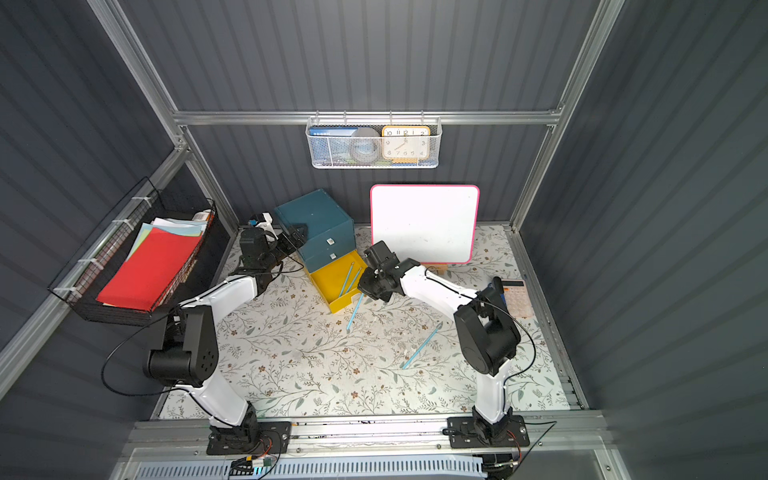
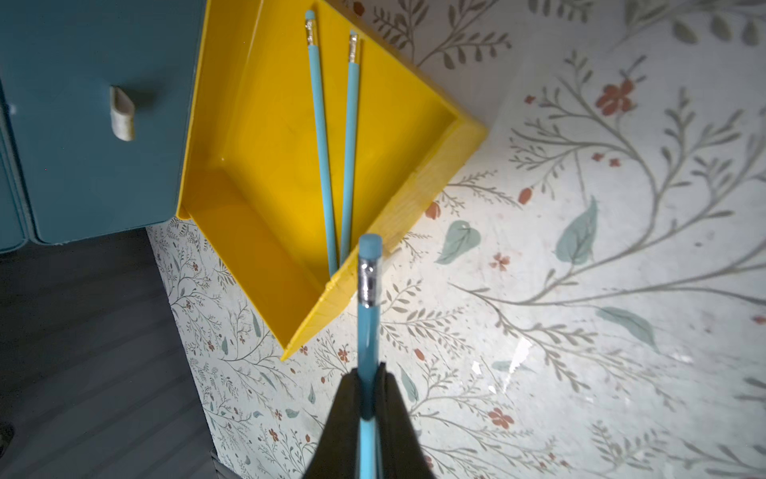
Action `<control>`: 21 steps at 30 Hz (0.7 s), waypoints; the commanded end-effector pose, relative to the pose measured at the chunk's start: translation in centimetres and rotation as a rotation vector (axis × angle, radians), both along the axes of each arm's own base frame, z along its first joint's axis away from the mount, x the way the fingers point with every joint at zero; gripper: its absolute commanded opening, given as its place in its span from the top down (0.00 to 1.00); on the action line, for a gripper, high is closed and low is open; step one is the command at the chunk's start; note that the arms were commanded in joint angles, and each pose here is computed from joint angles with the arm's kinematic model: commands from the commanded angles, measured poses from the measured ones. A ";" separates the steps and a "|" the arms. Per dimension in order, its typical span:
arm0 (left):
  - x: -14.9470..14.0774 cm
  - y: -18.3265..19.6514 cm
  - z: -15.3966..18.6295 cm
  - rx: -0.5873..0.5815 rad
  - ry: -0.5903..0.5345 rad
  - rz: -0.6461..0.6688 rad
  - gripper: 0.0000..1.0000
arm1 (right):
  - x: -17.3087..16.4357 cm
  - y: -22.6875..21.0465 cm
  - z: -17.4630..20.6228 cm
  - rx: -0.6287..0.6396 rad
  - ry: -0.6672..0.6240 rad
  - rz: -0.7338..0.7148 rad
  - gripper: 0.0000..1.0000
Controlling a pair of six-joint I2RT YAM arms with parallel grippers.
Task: Please place the pencils in the drawer according to their color
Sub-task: Pick up the pencil from the center of the board, then place the pencil in the drawer.
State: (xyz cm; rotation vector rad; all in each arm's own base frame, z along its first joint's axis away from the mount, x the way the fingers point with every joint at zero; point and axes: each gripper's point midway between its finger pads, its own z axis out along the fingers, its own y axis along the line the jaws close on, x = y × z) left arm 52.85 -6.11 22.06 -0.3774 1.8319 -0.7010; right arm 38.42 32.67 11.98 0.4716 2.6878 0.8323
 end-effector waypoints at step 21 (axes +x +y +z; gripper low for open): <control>-0.7 -0.8 -0.7 0.019 0.031 -0.037 0.07 | 7.5 4.8 -1.7 0.003 -0.065 -0.024 1.00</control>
